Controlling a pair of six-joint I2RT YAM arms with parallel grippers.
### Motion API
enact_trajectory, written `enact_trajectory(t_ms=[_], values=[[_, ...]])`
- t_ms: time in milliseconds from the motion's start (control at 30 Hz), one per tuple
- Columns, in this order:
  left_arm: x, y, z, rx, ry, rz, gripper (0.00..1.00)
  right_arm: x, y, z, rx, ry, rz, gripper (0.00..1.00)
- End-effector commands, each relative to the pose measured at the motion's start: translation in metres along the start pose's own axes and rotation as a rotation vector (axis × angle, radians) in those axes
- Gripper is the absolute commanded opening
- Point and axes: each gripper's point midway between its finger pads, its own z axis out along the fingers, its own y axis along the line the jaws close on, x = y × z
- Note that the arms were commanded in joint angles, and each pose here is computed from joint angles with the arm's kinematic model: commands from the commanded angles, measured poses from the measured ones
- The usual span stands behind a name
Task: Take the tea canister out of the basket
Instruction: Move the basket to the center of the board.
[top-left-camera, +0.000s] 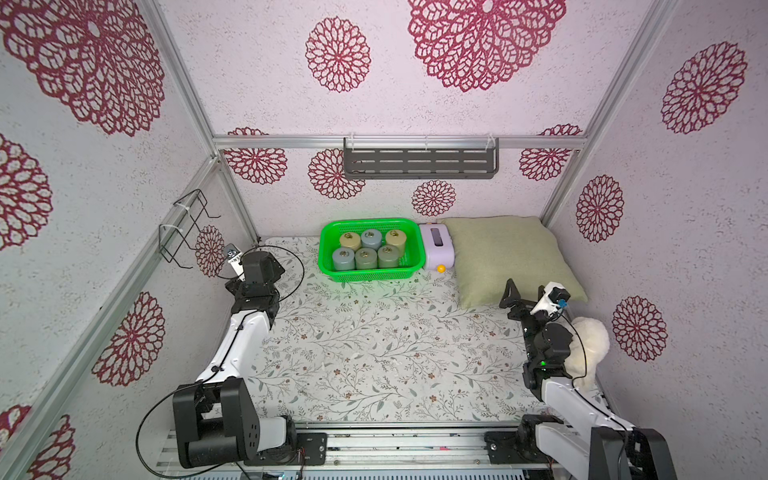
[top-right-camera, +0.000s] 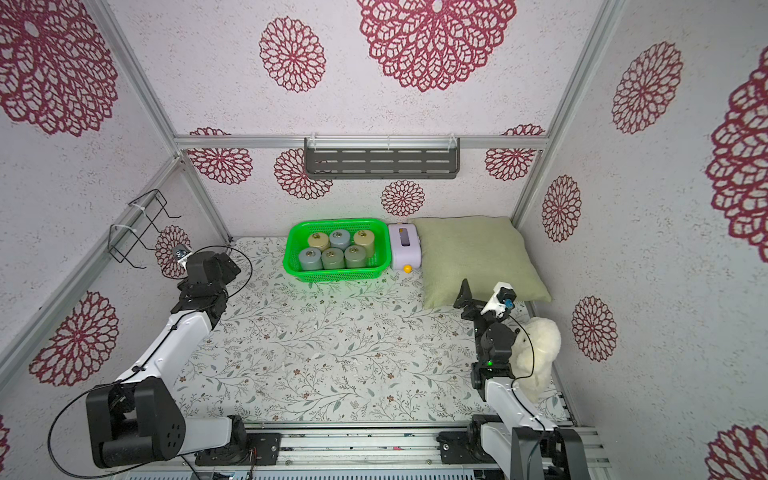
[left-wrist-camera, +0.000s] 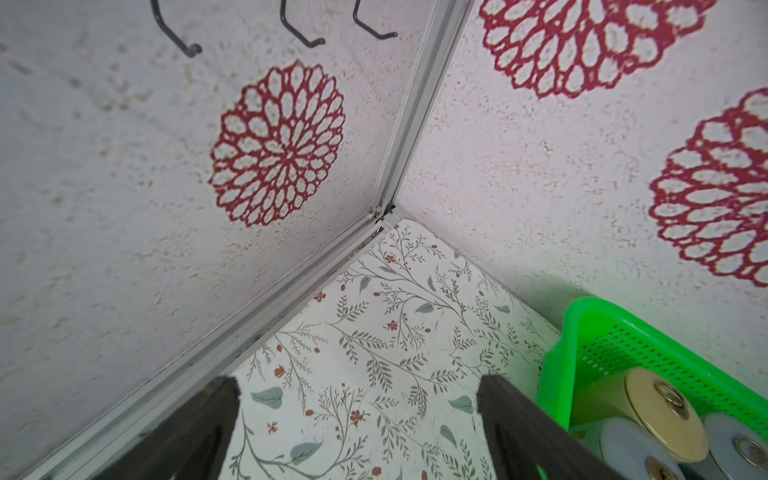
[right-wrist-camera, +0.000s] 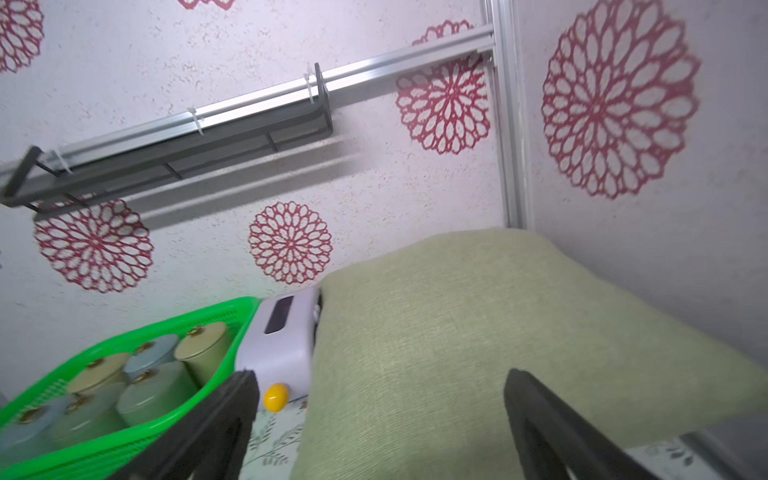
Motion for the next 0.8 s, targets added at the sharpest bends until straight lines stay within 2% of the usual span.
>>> enact_trajectory(t_ms=[0, 100, 233, 367, 500, 567, 700, 767], values=[[0.027, 0.005, -0.002, 0.004, 0.132, -0.015, 0.97, 0.018, 0.014, 0.009, -0.053, 0.161, 0.216, 0.99], [0.026, -0.014, -0.007, 0.114, 0.148, -0.032, 0.97, 0.021, 0.051, 0.02, -0.223, 0.268, 0.219, 0.99], [0.028, -0.047, -0.011, 0.265, 0.21, -0.048, 0.97, 0.036, 0.075, 0.036, -0.258, 0.398, 0.129, 0.99], [0.042, -0.067, -0.004, 0.325, 0.296, -0.049, 0.97, 0.058, 0.101, 0.046, -0.258, 0.508, 0.035, 0.99], [0.059, -0.083, 0.006, 0.359, 0.351, 0.002, 0.97, 0.084, 0.122, 0.054, -0.261, 0.593, -0.037, 0.99], [0.068, -0.09, 0.012, 0.374, 0.386, 0.037, 0.97, 0.095, 0.123, 0.058, -0.224, 0.634, -0.05, 0.99], [0.089, -0.102, 0.025, 0.393, 0.477, 0.097, 0.97, 0.111, 0.13, 0.063, -0.244, 0.707, -0.061, 0.99], [0.095, -0.104, 0.03, 0.394, 0.506, 0.113, 0.97, 0.107, 0.119, 0.072, -0.128, 0.692, 0.016, 0.99]])
